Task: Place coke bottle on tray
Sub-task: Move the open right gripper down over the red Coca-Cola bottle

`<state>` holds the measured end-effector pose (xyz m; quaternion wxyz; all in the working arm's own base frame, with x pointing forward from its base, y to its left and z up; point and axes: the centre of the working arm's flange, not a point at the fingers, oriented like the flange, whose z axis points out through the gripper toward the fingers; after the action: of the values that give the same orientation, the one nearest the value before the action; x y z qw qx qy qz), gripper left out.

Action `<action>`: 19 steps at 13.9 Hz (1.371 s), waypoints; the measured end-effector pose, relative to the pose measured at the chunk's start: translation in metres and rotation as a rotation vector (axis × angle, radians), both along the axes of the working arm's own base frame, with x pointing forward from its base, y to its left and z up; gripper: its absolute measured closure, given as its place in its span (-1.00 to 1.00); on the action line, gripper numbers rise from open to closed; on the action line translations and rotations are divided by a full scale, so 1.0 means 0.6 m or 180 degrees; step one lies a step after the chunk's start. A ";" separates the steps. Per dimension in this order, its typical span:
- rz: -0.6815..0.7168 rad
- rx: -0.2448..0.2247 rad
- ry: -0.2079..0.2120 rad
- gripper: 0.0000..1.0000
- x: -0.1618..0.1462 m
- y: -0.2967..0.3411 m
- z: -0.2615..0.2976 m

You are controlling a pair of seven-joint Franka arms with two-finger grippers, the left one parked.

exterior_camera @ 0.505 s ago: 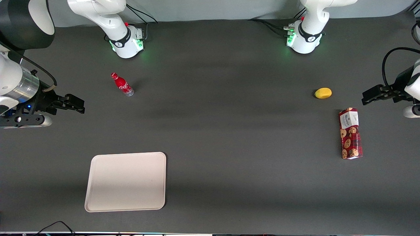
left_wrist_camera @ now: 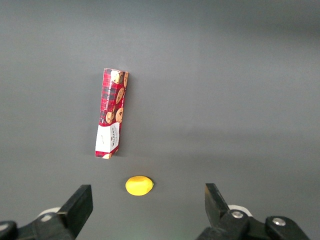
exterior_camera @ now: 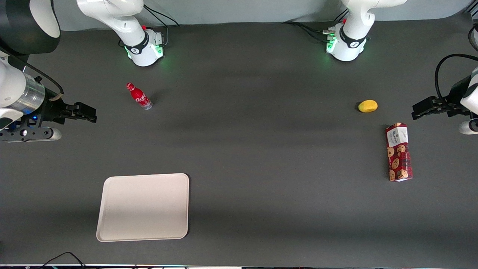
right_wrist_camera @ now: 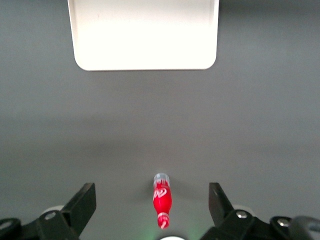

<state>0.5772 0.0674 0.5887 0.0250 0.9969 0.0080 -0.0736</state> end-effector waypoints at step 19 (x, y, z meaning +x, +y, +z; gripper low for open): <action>-0.0216 0.0129 -0.0230 -1.00 -0.405 -0.036 -0.426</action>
<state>0.3340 0.0461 0.3329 0.0026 0.9989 -0.0253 -0.0382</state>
